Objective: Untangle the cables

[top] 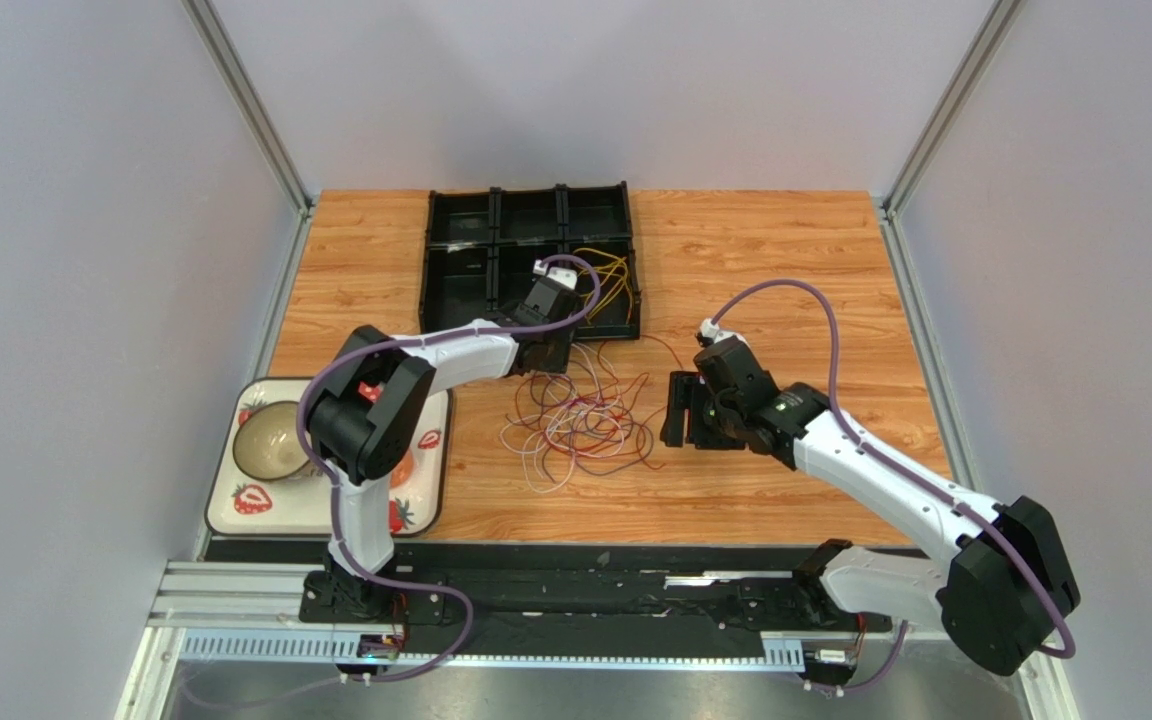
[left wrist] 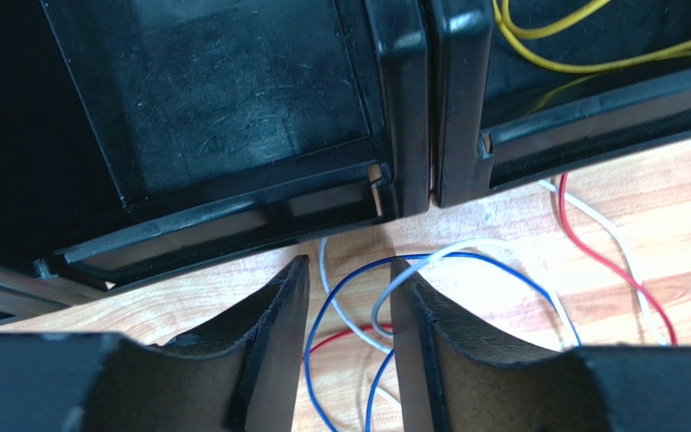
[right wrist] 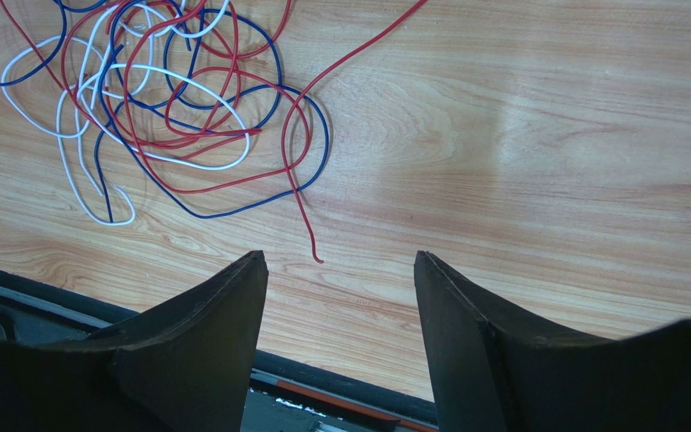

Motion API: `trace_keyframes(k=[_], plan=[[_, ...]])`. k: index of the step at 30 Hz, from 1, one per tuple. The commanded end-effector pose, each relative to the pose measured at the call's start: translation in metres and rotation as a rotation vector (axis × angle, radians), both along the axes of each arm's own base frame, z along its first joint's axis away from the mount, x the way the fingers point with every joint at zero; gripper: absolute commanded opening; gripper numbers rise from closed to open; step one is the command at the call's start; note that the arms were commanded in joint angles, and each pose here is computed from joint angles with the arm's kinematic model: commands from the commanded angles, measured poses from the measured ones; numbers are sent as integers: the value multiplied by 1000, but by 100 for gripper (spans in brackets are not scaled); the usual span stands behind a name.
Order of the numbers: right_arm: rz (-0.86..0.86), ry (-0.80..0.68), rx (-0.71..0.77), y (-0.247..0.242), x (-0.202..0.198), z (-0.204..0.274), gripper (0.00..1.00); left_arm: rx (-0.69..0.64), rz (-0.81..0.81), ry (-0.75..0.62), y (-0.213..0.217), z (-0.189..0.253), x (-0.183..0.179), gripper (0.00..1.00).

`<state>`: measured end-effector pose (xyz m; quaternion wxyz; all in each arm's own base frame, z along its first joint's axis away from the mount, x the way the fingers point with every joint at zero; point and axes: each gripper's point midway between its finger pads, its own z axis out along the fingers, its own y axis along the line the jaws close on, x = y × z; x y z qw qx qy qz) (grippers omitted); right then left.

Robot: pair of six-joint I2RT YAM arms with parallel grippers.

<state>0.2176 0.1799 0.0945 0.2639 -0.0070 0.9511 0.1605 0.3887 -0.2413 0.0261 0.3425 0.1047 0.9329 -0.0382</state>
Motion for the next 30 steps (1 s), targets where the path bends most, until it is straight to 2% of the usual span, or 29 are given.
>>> trace_keyframes(k=[1,3,6,10,12,17,24,27,28,30], plan=[[8,-17,29,8,6,0,65,-47,33,-48,-8,6,14,44],[11,-14,32,9,6,0,65,-50,35,-47,-8,4,14,42],[10,-9,32,10,6,-1,64,-64,28,-46,-11,5,14,33],[10,-6,31,10,6,-1,64,-70,31,-25,-9,3,9,7],[9,-7,35,10,6,-1,64,-80,33,-10,-6,1,-1,0],[5,-12,36,9,5,1,64,-112,41,0,-3,5,-32,0],[0,-9,40,8,3,2,63,-68,70,49,-4,7,-100,0],[-7,-7,51,8,2,2,63,-48,111,55,9,14,-112,37],[-7,-6,53,8,1,1,63,-47,118,27,12,24,-109,54],[-2,-6,61,9,-1,2,63,-28,96,-7,15,34,-105,64]])
